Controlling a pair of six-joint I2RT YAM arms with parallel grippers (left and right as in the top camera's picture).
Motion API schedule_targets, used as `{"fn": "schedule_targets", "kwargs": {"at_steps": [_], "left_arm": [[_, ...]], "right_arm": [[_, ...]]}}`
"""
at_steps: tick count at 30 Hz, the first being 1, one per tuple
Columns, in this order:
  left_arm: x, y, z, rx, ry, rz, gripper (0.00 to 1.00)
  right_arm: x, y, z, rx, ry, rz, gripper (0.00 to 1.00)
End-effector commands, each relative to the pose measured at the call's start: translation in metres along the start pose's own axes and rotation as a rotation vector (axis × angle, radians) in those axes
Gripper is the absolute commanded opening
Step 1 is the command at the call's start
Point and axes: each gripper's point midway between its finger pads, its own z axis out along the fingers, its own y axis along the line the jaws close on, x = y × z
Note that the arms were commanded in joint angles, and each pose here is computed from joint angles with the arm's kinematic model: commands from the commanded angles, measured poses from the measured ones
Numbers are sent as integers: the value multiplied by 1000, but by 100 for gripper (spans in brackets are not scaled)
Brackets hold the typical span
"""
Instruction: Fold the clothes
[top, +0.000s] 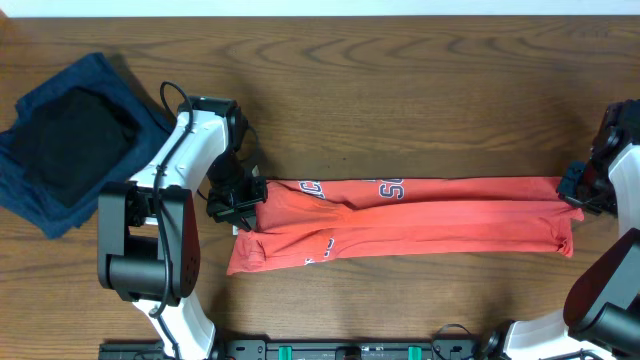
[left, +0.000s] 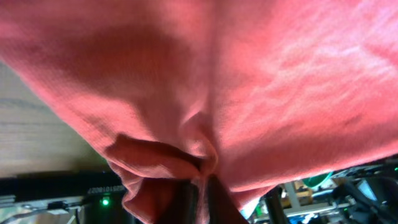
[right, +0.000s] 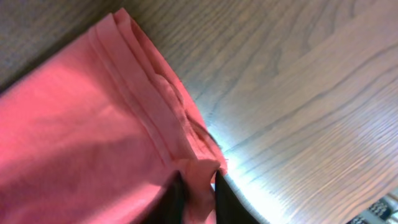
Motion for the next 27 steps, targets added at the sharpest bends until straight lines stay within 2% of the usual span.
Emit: {"fn": "schedule_targets", "kwargs": {"at_steps": [1, 6, 9, 13, 19, 27], "left_arm": [[10, 4, -1, -17, 29, -3, 32], [20, 6, -1, -24, 70, -7, 33], [19, 6, -2, -23, 63, 2, 33], [9, 4, -1, -15, 23, 14, 33], [-8, 0, -1, -1, -45, 35, 33], [-35, -8, -4, 34, -153, 54, 34]], "right_arm": [[5, -12, 2, 39, 10, 17, 24], [7, -13, 4, 31, 20, 27, 31], [7, -9, 5, -5, 26, 29, 41], [15, 3, 10, -78, 55, -41, 51], [25, 6, 25, -110, 90, -66, 59], [28, 2, 48, -111, 68, -31, 62]]}}
